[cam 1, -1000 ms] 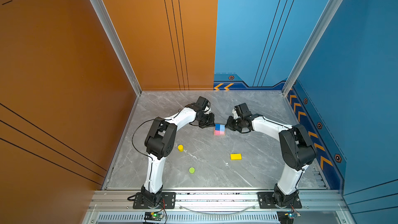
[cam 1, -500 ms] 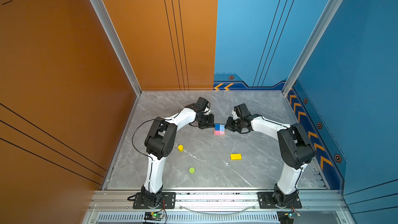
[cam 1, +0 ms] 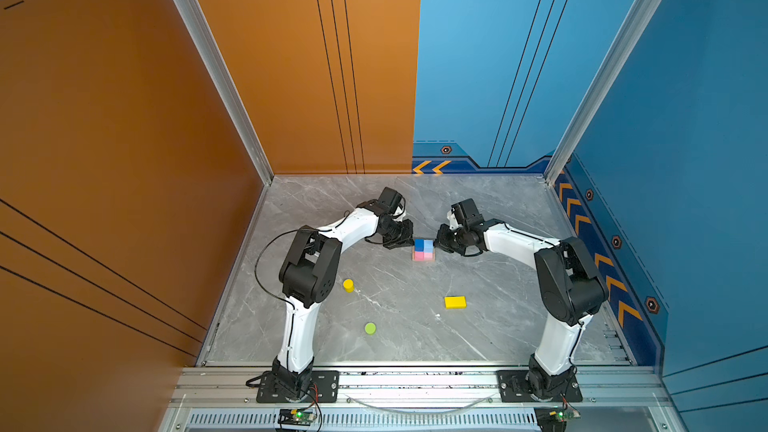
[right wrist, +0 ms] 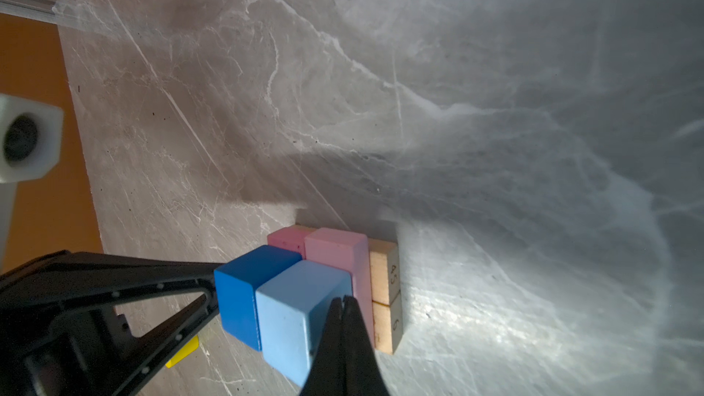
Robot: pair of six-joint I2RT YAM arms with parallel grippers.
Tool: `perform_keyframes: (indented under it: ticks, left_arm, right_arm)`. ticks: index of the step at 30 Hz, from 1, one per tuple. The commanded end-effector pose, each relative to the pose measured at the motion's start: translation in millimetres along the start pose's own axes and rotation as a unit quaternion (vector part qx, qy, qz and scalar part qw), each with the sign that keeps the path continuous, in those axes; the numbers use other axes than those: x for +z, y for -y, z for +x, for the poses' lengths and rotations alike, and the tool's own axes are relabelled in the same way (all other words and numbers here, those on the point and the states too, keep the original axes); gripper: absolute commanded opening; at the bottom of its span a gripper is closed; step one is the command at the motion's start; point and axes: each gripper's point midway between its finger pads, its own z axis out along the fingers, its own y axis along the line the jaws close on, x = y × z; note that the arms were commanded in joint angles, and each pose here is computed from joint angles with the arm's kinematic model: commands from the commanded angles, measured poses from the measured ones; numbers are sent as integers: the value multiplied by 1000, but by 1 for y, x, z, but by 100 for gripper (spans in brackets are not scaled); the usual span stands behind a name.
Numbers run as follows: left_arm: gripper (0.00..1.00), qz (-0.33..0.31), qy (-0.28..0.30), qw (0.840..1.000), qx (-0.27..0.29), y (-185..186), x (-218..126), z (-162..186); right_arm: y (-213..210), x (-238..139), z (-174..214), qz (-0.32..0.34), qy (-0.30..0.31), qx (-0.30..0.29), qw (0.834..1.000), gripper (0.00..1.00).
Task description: Build the wood block tower
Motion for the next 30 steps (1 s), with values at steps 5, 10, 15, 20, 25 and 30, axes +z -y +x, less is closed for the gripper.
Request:
perform_keyframes:
  ticks: [5, 10, 15, 20, 25, 30]
  left_arm:
    - [0, -6, -4, 1000, 5, 5, -4, 9]
    - [0, -7, -5, 1000, 4, 4, -4, 9]
    - [0, -6, -5, 1000, 4, 4, -4, 9]
    - [0, -8, -3, 1000, 4, 4, -5, 9]
    - [0, -9, -1, 1000, 5, 4, -8, 8]
    - [0, -10, 1, 1000, 5, 4, -10, 8]
  right_arm:
    - [-1, 1, -1, 0, -7, -2, 1000, 0]
    - [1, 1, 1, 2, -9, 0, 1000, 0]
    - [4, 0, 1, 5, -9, 2, 1000, 0]
    - [6, -3, 0, 8, -5, 4, 1000, 2]
    - [7, -7, -1, 9, -2, 4, 1000, 3]
    - [7, -9, -1, 9, 0, 5, 1000, 4]
